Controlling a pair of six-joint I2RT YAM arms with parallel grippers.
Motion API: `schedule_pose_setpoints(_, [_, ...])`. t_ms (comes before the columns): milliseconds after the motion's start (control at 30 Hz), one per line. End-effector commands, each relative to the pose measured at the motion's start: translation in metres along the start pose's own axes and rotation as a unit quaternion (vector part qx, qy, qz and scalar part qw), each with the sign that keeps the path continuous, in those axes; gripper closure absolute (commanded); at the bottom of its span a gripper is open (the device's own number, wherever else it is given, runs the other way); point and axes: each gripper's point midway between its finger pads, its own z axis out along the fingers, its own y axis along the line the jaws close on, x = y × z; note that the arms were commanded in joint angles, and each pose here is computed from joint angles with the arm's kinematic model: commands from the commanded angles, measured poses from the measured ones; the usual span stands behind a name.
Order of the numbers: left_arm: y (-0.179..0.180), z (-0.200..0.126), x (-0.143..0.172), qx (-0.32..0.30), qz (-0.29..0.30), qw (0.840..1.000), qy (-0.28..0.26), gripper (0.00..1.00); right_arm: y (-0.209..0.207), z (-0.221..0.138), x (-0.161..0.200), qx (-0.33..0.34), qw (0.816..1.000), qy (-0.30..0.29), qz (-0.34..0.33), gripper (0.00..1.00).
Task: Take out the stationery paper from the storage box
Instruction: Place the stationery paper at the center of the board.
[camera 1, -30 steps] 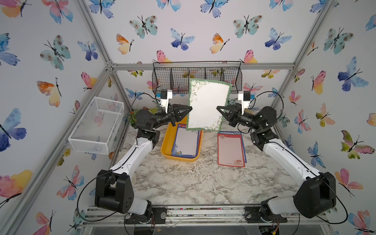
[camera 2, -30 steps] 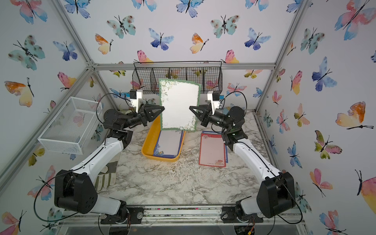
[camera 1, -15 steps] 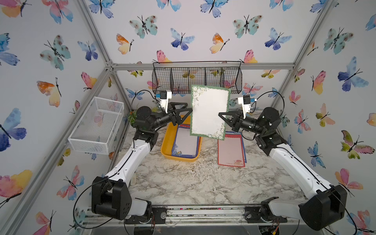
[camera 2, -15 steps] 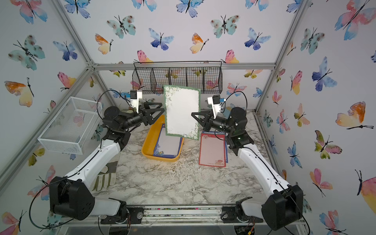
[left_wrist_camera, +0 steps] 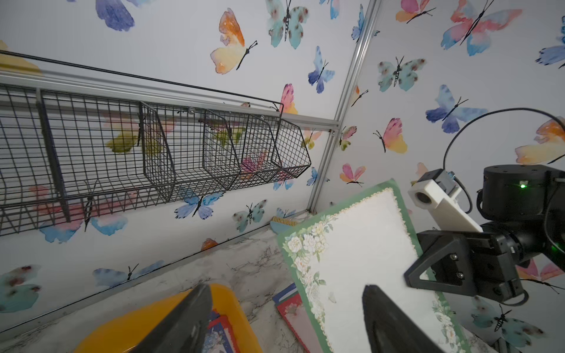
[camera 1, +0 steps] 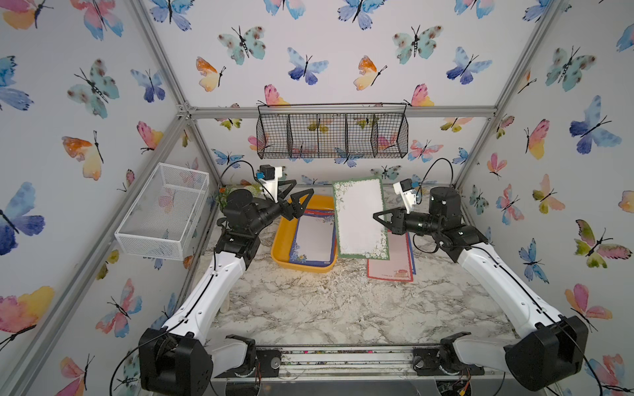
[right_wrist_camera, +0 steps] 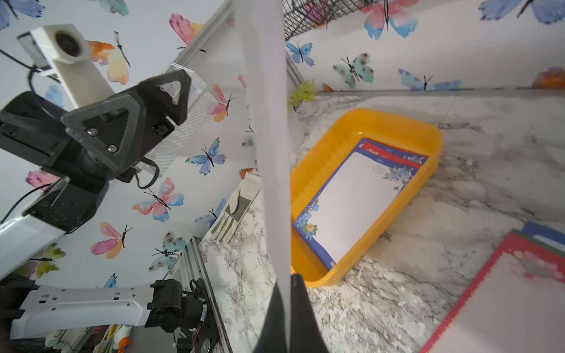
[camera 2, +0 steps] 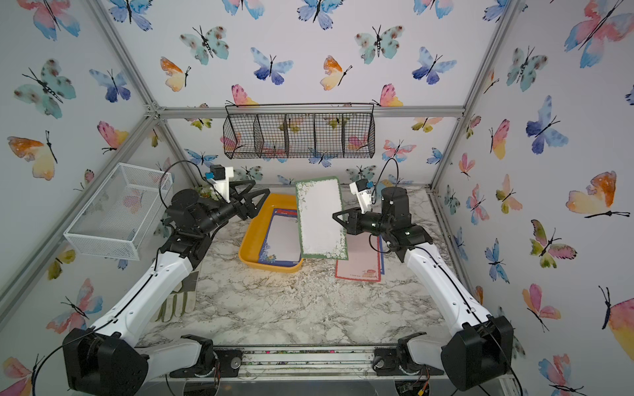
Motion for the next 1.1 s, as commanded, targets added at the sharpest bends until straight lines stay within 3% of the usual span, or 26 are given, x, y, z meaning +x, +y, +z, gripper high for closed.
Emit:
schedule_pose_setpoints(0, [0.001,-0.01,-0.015,-0.027,0.046,0.998,-0.018,0.2,-0.034,0.004,0.028,0.031,0.997,0.049,0.056,0.98])
schedule_pose_setpoints(300, [0.007,-0.011,-0.013,-0.044,0.048,0.998,-0.019,0.2,-0.104,0.009,0.058,0.075,0.982,0.092,0.143,0.98])
schedule_pose_setpoints(700, [0.008,-0.007,-0.006,-0.041,0.04,0.998,-0.012,0.2,-0.167,0.006,0.099,0.108,0.954,0.126,0.25,0.98])
schedule_pose_setpoints(1067, [0.011,-0.004,-0.001,-0.043,0.034,0.998,-0.007,0.19,-0.187,-0.004,0.121,0.134,0.94,0.137,0.283,0.97])
